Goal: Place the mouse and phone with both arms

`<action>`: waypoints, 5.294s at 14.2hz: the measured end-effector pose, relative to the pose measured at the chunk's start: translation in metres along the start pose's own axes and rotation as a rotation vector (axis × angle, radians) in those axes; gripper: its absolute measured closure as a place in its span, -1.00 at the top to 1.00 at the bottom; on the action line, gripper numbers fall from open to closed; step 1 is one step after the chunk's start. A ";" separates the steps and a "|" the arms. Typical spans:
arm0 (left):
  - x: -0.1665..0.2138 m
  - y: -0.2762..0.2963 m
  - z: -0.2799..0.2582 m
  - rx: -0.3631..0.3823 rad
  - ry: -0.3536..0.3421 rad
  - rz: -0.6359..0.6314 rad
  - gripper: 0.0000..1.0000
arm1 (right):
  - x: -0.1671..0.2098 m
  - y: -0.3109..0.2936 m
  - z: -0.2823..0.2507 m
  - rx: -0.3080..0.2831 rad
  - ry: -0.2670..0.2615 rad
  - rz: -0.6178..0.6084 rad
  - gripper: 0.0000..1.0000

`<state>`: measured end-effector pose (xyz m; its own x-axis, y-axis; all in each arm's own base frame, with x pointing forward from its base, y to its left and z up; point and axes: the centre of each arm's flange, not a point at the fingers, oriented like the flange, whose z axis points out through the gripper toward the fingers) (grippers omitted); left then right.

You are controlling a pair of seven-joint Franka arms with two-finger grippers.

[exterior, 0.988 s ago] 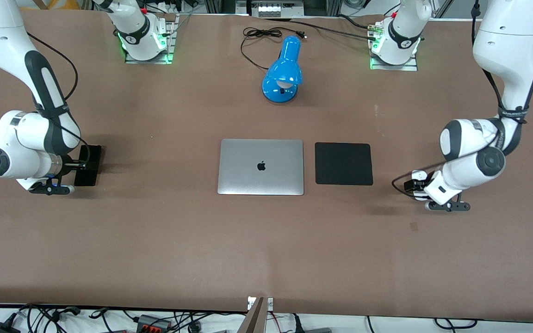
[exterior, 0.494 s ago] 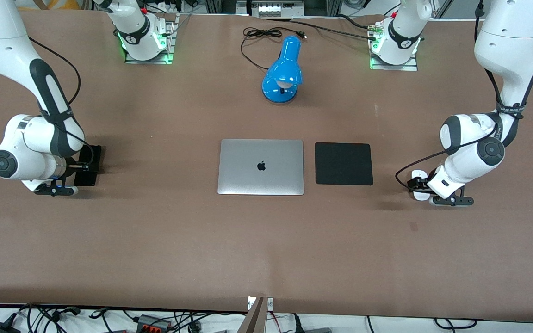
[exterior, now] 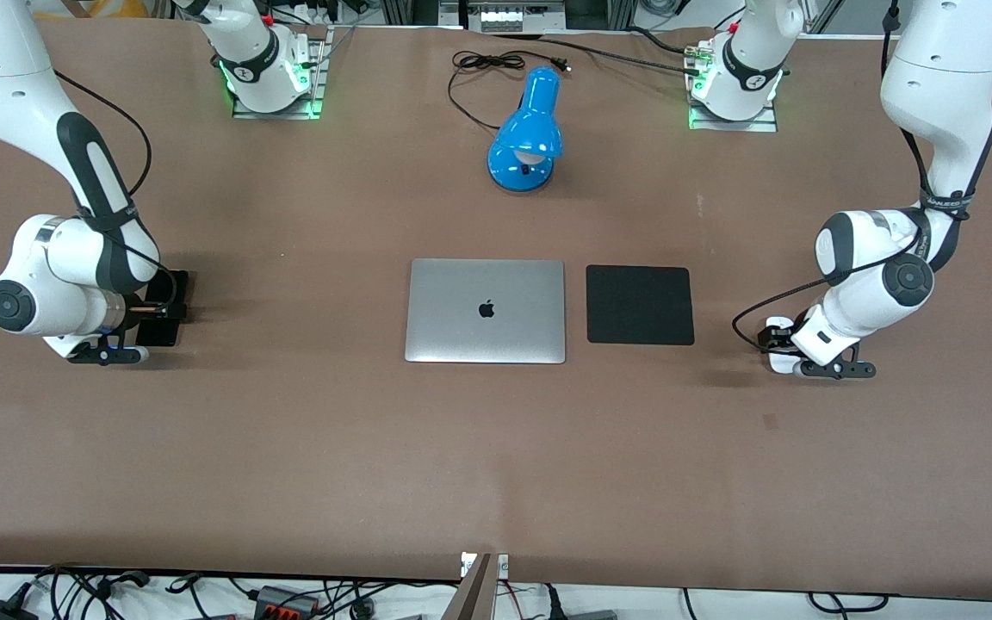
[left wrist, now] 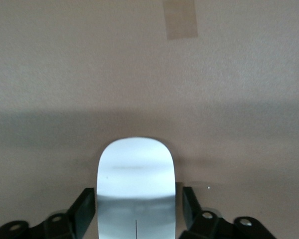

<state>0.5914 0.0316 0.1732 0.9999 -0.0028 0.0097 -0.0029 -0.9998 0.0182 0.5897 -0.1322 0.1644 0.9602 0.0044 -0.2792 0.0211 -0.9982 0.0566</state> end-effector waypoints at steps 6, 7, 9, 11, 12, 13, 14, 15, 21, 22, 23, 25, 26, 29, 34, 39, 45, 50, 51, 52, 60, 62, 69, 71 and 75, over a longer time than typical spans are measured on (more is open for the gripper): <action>0.008 0.003 -0.017 0.001 0.038 0.005 0.24 | -0.002 0.000 -0.001 0.001 -0.011 -0.006 0.59; 0.012 0.004 -0.032 0.002 0.057 0.008 0.24 | -0.002 -0.002 -0.002 0.002 -0.011 -0.010 0.59; 0.019 0.011 -0.068 0.001 0.047 0.021 0.24 | 0.000 -0.009 -0.012 0.001 -0.004 -0.038 0.59; 0.026 0.037 -0.113 -0.009 0.003 0.061 0.24 | 0.001 -0.020 -0.036 -0.003 -0.004 -0.064 0.59; 0.029 0.059 -0.138 -0.019 -0.020 0.092 0.24 | 0.002 -0.028 -0.050 -0.002 -0.012 -0.079 0.59; 0.031 0.085 -0.161 -0.030 -0.041 0.122 0.24 | 0.002 -0.042 -0.067 0.003 -0.016 -0.101 0.59; 0.031 0.113 -0.180 -0.039 -0.054 0.135 0.24 | 0.004 -0.061 -0.086 0.008 -0.010 -0.132 0.59; 0.029 0.141 -0.189 -0.048 -0.065 0.125 0.24 | 0.006 -0.082 -0.103 0.014 0.002 -0.167 0.59; 0.000 0.241 -0.120 -0.067 -0.150 0.094 0.24 | 0.010 -0.187 -0.135 0.071 0.046 -0.253 0.59; -0.003 0.242 -0.106 -0.071 -0.145 0.077 0.24 | 0.010 -0.203 -0.136 0.071 0.047 -0.245 0.59; -0.009 0.243 -0.091 -0.074 -0.137 0.058 0.24 | 0.009 -0.218 -0.133 0.068 0.042 -0.234 0.59; -0.027 0.252 -0.064 -0.083 -0.111 0.024 0.24 | 0.007 -0.250 -0.122 0.060 0.021 -0.199 0.59; -0.038 0.261 -0.051 -0.089 -0.096 0.012 0.24 | 0.006 -0.267 -0.114 0.055 0.011 -0.183 0.59; -0.061 0.273 -0.016 -0.108 -0.071 -0.001 0.24 | 0.003 -0.306 -0.087 0.042 -0.014 -0.150 0.59; -0.061 0.268 -0.010 -0.109 -0.070 -0.009 0.24 | -0.001 -0.350 -0.047 0.029 -0.035 -0.087 0.59; -0.061 0.268 -0.010 -0.109 -0.070 -0.012 0.68 | -0.013 -0.398 -0.037 0.020 -0.008 -0.049 0.59; -0.059 0.263 -0.011 -0.109 -0.069 -0.021 1.00 | -0.012 -0.407 -0.020 0.023 -0.003 0.025 0.59; -0.051 0.262 -0.024 -0.113 -0.047 -0.025 1.00 | -0.012 -0.408 -0.020 0.024 -0.001 0.041 0.59; -0.046 0.259 -0.034 -0.109 -0.044 -0.030 1.00 | -0.012 -0.408 -0.020 0.024 -0.001 0.045 0.59; -0.038 0.255 -0.048 -0.104 -0.044 -0.037 1.00 | -0.012 -0.408 -0.020 0.024 -0.001 0.051 0.73; 0.025 0.162 -0.224 -0.041 -0.129 0.124 1.00 | -0.005 -0.388 -0.162 0.057 0.135 0.079 1.00; 0.030 0.140 -0.280 -0.002 -0.118 0.116 1.00 | -0.004 -0.370 -0.224 0.053 0.161 0.087 1.00; 0.027 0.079 -0.416 0.018 -0.079 0.020 1.00 | 0.003 -0.257 -0.347 0.060 0.216 0.051 1.00; 0.025 0.072 -0.413 0.019 -0.109 0.010 1.00 | 0.003 -0.205 -0.368 0.064 0.255 0.031 1.00; 0.013 0.058 -0.417 0.028 -0.148 -0.022 1.00 | -0.028 -0.110 -0.418 0.026 0.335 0.024 1.00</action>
<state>0.6004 -0.0188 0.5912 0.9903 0.0187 -0.1376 0.0173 -0.9998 -0.0116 0.6771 0.0024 0.5665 0.9986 -0.0034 0.0530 -0.0052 -0.9994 0.0335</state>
